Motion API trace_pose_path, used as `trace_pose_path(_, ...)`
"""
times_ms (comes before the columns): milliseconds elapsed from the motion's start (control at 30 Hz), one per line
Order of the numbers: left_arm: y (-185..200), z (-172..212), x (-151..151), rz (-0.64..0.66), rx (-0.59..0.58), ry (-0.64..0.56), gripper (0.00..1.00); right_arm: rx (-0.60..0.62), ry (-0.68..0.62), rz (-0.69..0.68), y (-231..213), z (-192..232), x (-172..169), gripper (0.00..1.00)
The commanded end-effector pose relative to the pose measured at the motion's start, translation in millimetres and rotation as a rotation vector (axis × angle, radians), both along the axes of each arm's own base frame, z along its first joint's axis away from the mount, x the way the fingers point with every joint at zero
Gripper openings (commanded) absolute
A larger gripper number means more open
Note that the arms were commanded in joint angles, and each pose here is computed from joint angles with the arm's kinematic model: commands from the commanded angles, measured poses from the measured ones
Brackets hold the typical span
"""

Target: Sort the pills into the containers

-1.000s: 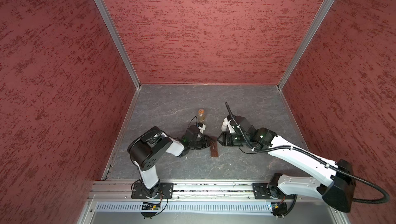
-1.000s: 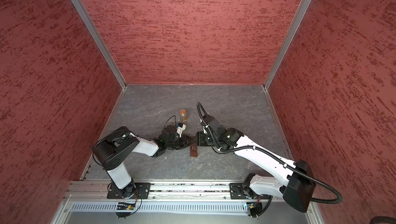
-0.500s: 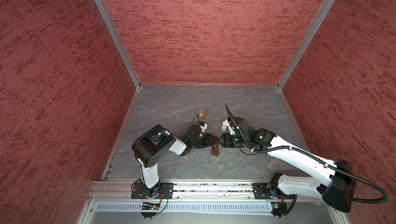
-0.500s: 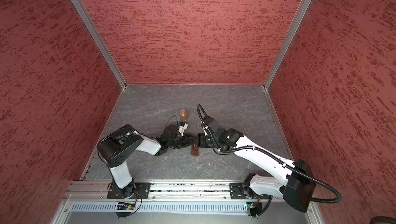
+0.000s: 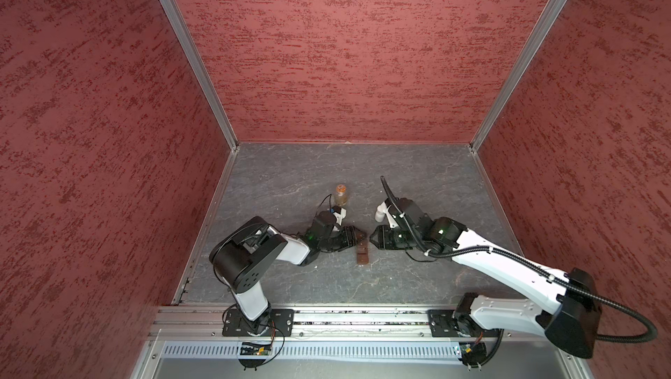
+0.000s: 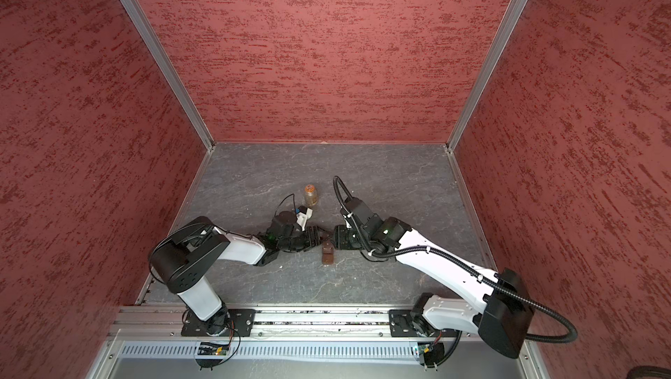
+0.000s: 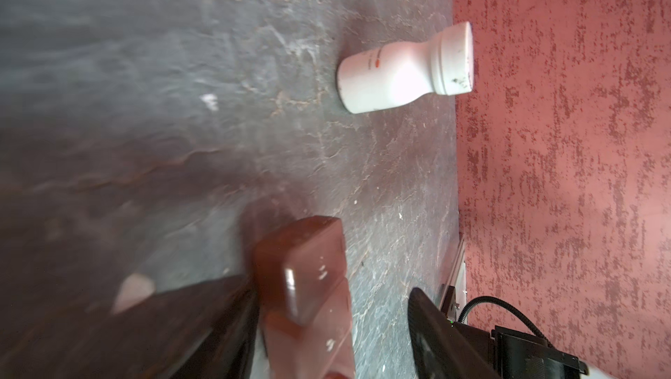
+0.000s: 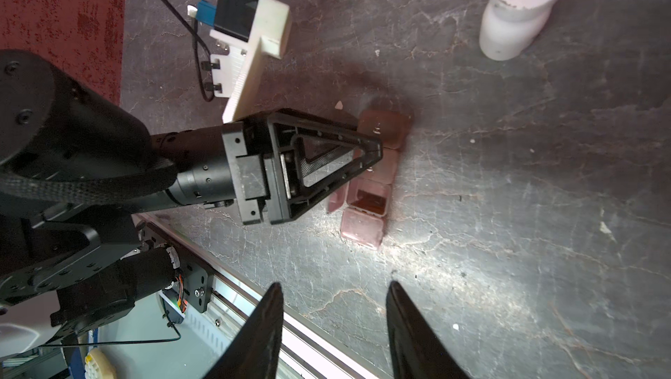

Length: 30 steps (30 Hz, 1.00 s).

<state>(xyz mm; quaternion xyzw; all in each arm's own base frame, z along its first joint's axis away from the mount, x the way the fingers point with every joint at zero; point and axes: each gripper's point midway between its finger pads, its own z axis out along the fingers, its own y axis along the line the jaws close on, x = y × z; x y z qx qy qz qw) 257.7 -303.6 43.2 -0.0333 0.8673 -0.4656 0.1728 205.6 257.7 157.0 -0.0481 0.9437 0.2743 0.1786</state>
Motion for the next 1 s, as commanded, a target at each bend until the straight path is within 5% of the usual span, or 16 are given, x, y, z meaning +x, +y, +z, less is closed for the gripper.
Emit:
trace_pose_path(0,15,-7,-5,0.014,0.068,0.008,0.68,-0.014,-0.015,-0.023,-2,4,7,0.48)
trace_pose_path(500,14,-6,-32,-0.084,0.112,0.024,0.67,-0.024,0.002,-0.016,3,-4,11,0.48)
trace_pose_path(967,47,-10,-32,-0.026,0.182,0.023,0.63,-0.027,0.011,-0.020,0,-10,9,0.48)
